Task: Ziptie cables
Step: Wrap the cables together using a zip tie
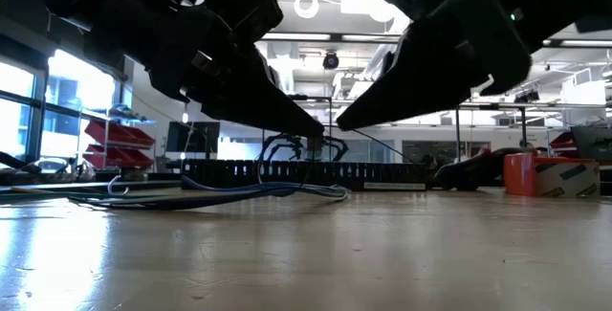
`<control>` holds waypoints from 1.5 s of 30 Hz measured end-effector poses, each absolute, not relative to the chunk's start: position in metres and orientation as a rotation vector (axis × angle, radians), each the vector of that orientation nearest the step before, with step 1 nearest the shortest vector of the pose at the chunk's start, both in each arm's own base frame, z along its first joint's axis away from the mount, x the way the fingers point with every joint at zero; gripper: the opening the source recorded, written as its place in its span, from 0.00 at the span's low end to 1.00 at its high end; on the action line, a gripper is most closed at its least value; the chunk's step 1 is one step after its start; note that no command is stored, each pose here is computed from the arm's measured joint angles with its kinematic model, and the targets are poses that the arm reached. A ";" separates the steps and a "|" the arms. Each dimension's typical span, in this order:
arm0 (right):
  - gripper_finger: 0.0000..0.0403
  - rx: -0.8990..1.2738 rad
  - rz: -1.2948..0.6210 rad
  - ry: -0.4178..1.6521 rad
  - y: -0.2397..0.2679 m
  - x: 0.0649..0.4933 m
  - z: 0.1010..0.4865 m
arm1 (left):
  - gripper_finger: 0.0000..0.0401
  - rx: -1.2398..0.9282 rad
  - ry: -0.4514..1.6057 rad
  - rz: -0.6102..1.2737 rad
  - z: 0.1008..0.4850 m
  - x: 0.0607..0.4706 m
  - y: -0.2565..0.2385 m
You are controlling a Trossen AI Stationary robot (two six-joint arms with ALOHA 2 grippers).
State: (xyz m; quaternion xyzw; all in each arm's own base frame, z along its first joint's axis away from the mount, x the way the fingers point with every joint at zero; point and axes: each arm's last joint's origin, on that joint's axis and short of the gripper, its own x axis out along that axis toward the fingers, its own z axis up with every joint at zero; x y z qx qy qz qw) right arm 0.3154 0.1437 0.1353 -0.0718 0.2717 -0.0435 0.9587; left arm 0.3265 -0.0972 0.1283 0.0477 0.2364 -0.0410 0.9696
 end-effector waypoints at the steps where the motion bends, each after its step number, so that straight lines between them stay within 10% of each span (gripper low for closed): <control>1: 0.34 -0.147 -0.080 0.551 0.143 0.318 0.133 | 0.00 0.097 0.478 -0.084 0.128 0.326 -0.098; 18: 0.00 -0.130 -0.152 0.592 0.144 0.322 0.126 | 0.00 0.114 0.484 -0.088 0.127 0.325 -0.099; 38: 0.01 0.086 -0.230 0.808 0.199 0.246 0.125 | 0.00 0.125 0.552 -0.072 0.121 0.323 -0.093; 45: 0.22 0.009 -0.177 0.719 0.181 0.263 0.149 | 0.00 0.121 0.552 -0.072 0.121 0.323 -0.094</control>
